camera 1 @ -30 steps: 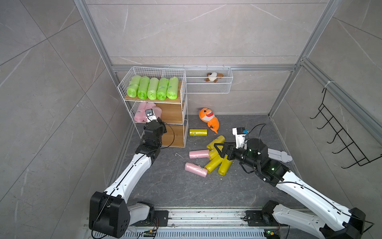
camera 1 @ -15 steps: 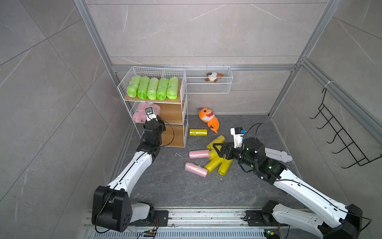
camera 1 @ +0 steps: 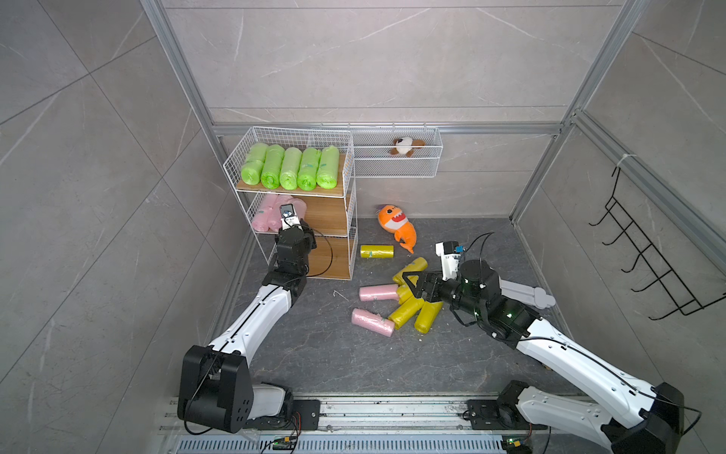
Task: Sort the rolls of trash bags by color and place them on the shelf
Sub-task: Place the roll of trash bags on the shelf.
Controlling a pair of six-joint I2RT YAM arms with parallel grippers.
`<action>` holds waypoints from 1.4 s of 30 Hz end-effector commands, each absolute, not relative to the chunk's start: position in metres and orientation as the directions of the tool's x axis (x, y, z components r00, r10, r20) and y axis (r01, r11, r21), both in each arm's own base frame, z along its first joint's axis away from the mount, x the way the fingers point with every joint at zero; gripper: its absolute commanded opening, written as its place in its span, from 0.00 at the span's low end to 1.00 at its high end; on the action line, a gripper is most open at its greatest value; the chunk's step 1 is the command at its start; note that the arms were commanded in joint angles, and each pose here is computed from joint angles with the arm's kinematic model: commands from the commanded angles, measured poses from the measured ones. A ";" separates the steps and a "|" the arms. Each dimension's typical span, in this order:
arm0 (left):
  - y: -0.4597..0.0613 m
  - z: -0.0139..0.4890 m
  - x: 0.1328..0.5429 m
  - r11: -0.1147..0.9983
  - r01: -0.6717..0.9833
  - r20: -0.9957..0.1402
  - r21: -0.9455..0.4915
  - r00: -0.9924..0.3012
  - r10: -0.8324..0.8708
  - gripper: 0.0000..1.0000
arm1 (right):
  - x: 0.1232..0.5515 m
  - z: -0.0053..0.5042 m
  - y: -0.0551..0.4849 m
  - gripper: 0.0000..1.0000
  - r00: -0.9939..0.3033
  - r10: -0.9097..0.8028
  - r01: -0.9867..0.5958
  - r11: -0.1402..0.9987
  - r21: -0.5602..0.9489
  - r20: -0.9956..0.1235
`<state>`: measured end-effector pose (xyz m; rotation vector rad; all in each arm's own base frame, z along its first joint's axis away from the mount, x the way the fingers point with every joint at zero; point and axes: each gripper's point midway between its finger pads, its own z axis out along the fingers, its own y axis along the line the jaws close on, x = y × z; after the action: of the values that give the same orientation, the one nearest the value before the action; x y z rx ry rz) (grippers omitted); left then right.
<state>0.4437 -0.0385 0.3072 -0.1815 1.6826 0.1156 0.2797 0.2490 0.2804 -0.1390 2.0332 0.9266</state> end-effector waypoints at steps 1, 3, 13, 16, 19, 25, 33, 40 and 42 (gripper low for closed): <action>-0.032 0.332 0.448 0.977 -0.206 -0.998 -0.050 -0.038 -0.059 0.38 | 0.282 0.283 0.251 0.88 -0.612 0.245 -0.414 0.711 0.568 -0.752; -0.033 0.333 0.447 0.978 -0.200 -0.997 -0.056 -0.037 -0.065 0.42 | 0.281 0.282 0.251 0.88 -0.615 0.243 -0.413 0.711 0.570 -0.750; -0.036 0.352 0.431 0.979 -0.161 -0.991 -0.124 -0.034 -0.131 0.70 | 0.279 0.285 0.249 0.88 -0.615 0.261 -0.406 0.704 0.583 -0.744; -0.037 0.357 0.422 0.979 -0.138 -0.987 -0.149 -0.035 -0.155 0.74 | 0.279 0.285 0.248 0.88 -0.615 0.264 -0.403 0.705 0.584 -0.743; -0.034 0.360 0.414 0.975 -0.149 -0.984 -0.163 -0.041 -0.171 0.77 | 0.279 0.282 0.250 0.87 -0.623 0.265 -0.400 0.701 0.591 -0.736; -0.026 0.366 0.388 0.965 -0.145 -0.974 -0.218 -0.039 -0.225 0.73 | 0.279 0.280 0.251 0.87 -0.626 0.265 -0.401 0.698 0.594 -0.734; -0.028 0.350 0.390 0.955 -0.065 -0.949 -0.290 -0.107 -0.296 0.27 | 0.282 0.272 0.256 0.87 -0.639 0.260 -0.396 0.695 0.600 -0.724; -0.024 0.344 0.408 0.953 -0.069 -0.944 -0.294 -0.135 -0.301 0.17 | 0.282 0.270 0.254 0.88 -0.638 0.260 -0.392 0.700 0.596 -0.725; -0.023 0.340 0.411 0.953 -0.070 -0.943 -0.296 -0.140 -0.303 0.17 | 0.282 0.270 0.253 0.87 -0.637 0.261 -0.390 0.702 0.595 -0.725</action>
<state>0.4076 -0.0212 0.3216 -0.2850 1.7491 -0.1643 0.2827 0.2517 0.2702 -0.1052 2.0569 0.9411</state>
